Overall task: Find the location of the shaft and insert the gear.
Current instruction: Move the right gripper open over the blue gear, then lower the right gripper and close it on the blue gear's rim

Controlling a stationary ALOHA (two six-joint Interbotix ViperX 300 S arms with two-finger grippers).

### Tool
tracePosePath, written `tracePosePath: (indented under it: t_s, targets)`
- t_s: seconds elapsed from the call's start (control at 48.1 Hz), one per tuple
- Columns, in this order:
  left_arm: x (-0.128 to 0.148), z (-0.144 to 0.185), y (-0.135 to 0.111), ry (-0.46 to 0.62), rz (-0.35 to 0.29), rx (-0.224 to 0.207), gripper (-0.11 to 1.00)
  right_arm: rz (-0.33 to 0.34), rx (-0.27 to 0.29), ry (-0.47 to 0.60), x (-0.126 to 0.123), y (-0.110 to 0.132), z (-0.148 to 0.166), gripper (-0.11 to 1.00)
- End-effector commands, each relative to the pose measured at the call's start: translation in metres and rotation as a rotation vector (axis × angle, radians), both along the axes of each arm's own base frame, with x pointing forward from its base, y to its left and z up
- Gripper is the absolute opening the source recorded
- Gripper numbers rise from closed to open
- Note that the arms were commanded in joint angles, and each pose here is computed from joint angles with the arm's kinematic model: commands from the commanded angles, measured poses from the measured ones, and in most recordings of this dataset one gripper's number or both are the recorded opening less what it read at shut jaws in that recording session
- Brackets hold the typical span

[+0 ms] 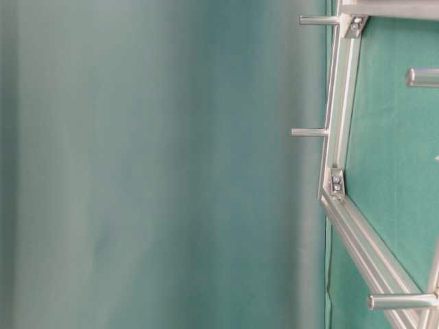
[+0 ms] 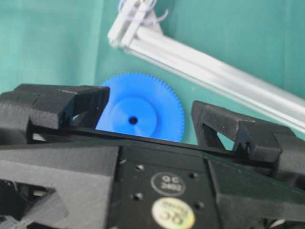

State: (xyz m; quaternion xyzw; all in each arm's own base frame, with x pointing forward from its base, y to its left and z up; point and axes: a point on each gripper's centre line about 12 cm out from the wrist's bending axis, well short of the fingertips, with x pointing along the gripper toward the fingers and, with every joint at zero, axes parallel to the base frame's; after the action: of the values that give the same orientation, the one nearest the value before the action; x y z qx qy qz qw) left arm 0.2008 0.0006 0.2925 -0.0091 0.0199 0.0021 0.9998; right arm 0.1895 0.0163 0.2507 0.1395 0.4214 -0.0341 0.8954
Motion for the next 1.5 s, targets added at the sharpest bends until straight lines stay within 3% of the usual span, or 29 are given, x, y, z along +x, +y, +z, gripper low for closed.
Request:
tracePosePath:
  t_s: [0.0,0.27,0.707,1.122,1.476]
  targets:
    - [0.002,0.009,0.000,-0.026,0.002,0.000,0.00,0.006,0.008,0.004,0.006,0.003,0.008,0.93]
    - [0.002,0.009,0.001,-0.021,0.003,0.000,0.00,0.017,0.003,0.076,0.017,0.007,-0.002,0.93]
    - [0.002,0.008,0.001,-0.020,0.003,-0.001,0.00,0.037,-0.019,0.265,0.043,0.016,-0.053,0.93]
    - [0.002,0.006,0.002,-0.011,0.011,-0.001,0.00,0.002,-0.002,0.324,0.044,0.019,-0.095,0.93]
    - [0.002,0.004,0.003,-0.005,0.017,-0.001,0.00,-0.029,0.018,0.308,0.045,0.019,-0.112,0.93]
